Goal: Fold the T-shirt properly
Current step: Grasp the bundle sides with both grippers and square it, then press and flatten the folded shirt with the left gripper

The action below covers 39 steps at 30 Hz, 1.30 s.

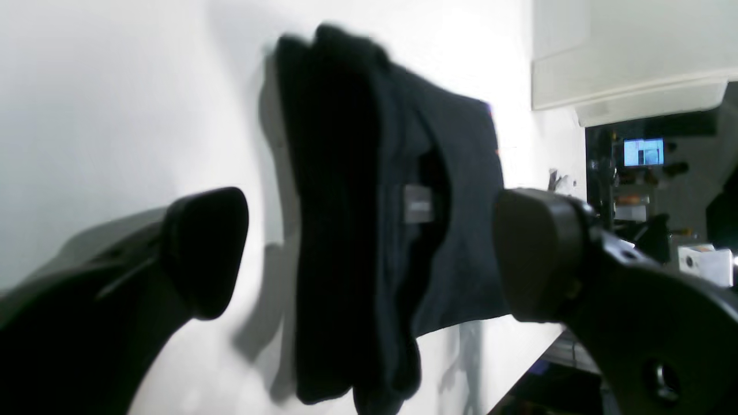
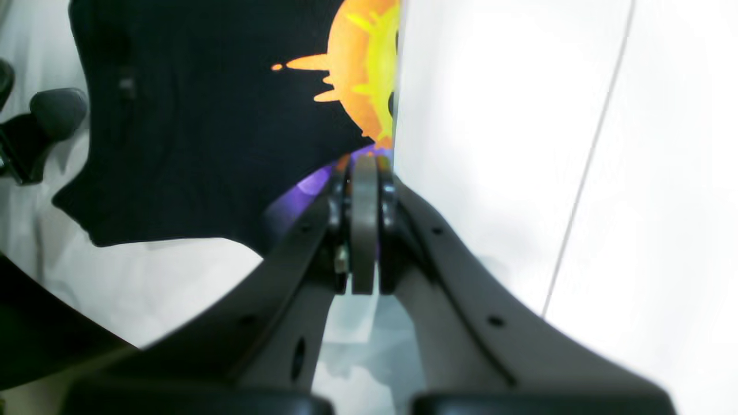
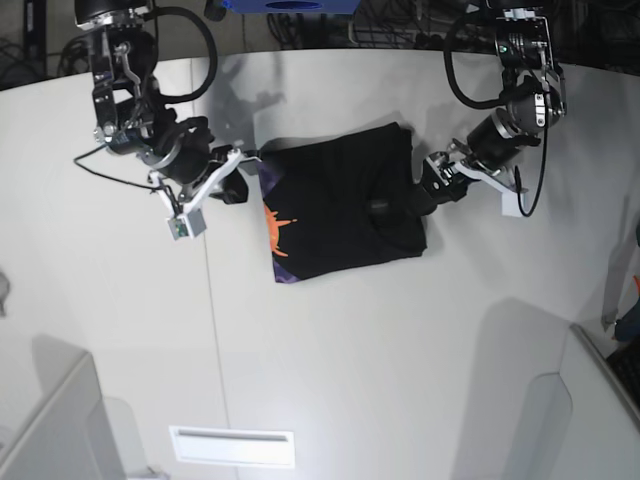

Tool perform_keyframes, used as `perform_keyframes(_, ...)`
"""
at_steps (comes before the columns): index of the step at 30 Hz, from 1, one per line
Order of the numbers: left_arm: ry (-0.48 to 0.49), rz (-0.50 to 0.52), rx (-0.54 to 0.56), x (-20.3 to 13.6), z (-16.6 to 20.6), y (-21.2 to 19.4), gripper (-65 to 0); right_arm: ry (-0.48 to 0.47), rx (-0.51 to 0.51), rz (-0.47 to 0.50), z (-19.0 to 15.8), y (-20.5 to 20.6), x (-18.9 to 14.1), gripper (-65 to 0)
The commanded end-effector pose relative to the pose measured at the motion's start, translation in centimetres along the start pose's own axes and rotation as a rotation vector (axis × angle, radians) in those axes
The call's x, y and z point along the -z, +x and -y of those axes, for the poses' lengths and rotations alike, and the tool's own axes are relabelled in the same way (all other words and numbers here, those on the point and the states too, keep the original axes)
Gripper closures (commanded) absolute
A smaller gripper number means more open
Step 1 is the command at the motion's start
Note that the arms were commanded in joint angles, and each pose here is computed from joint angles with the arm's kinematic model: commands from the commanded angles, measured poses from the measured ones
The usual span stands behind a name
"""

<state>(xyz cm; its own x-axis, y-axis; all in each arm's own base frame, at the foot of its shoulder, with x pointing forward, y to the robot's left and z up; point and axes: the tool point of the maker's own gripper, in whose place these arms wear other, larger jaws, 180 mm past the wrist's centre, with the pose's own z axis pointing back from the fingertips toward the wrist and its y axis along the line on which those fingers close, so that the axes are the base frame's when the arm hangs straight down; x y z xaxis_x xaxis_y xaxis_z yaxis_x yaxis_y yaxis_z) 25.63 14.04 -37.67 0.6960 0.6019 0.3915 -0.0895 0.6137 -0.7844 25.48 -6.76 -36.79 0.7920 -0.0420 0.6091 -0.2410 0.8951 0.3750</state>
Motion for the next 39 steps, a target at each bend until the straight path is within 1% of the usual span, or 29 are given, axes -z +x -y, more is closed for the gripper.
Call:
perform_keyframes(1,-0.033,0.029,0.005,0.2,1.1,1.1,-65.0,0.019,-0.012,0.04,-0.5,1.1,-0.3,0.0)
perform_keyframes(3,-0.01,0.005,0.002,1.0,1.1,0.8,-65.0,0.019,-0.012,0.039,-0.5,1.1,-0.3,0.0)
perform_keyframes(7,0.087,-0.059,0.052,2.5,0.0,-0.6,-65.0,0.019,-0.011,0.041,-0.5,1.1,-0.3,0.0)
perform_keyframes(10,0.095,-0.082,0.064,2.9,0.0,-1.3,-64.8,0.027,-0.021,0.057,-0.9,1.6,-0.7,0.0)
perform_keyframes(11,0.097,-0.084,0.061,2.9,-0.1,-1.4,-60.9,0.029,-0.024,0.063,-1.1,1.8,-0.8,0.0)
perform_keyframes(12,0.1,-0.085,0.063,2.8,-0.2,-1.4,-55.0,0.031,-0.027,0.068,-1.2,1.9,-0.9,0.0)
perform_keyframes(14,0.112,-0.087,0.07,2.8,-0.5,-1.3,-41.1,0.034,-0.031,0.074,-1.3,2.1,-1.0,0.0)
perform_keyframes(15,0.127,-0.091,0.084,2.8,-0.8,-1.4,-33.2,0.034,-0.031,0.074,-1.3,2.1,-1.0,0.0)
perform_keyframes(16,0.144,-0.092,0.102,2.7,-1.1,-1.3,-26.7,0.034,-0.031,0.074,-1.3,2.1,-1.0,0.0)
perform_keyframes(17,0.161,-0.095,0.115,2.7,-1.4,-1.4,-21.1,0.033,-0.03,0.073,-1.3,2.0,-1.0,0.0)
perform_keyframes(19,0.183,-0.102,0.126,2.7,-1.9,-1.5,-12.2,0.034,-0.029,0.073,-1.4,2.0,-1.0,0.0)
perform_keyframes(20,0.191,-0.106,0.126,2.7,-2.2,-1.7,-9.1,0.034,-0.029,0.073,-1.4,2.0,-1.0,0.0)
perform_keyframes(25,0.206,-0.115,0.116,3.1,-2.9,-1.5,-0.8,0.034,-0.029,0.073,-1.4,2.0,-1.0,0.0)
perform_keyframes(28,0.221,-0.116,0.125,3.1,-3.5,-0.8,0.0,0.034,-0.026,0.067,-1.4,1.7,-1.0,0.0)
perform_keyframes(30,0.253,-0.15,0.204,2.9,-4.1,-0.3,0.0,0.034,-0.023,0.064,-1.3,1.5,-1.0,0.0)
perform_keyframes(31,0.263,-0.183,0.278,3.1,-4.0,0.0,0.0,0.034,-0.023,0.063,-1.3,1.5,-1.0,0.0)
perform_keyframes(32,0.276,-0.228,0.365,3.3,-3.9,0.2,0.0,0.034,-0.023,0.063,-1.3,1.5,-1.0,0.0)
perform_keyframes(34,0.309,-0.378,0.535,3.5,-4.0,-0.7,0.0,0.026,-0.02,0.067,-1.0,1.6,-1.1,0.0)
perform_keyframes(35,0.321,-0.435,0.617,3.6,-3.8,-0.8,0.0,0.013,-0.011,0.074,-0.5,1.8,-1.3,0.0)
perform_keyframes(37,0.357,-0.516,0.776,3.6,-3.9,-0.7,0.0,-0.021,0.021,0.089,0.8,1.9,-1.8,0.0)
perform_keyframes(39,0.388,-0.555,0.963,3.7,-3.7,-0.4,0.0,-0.048,0.044,0.107,1.8,2.2,-2.2,0.0)
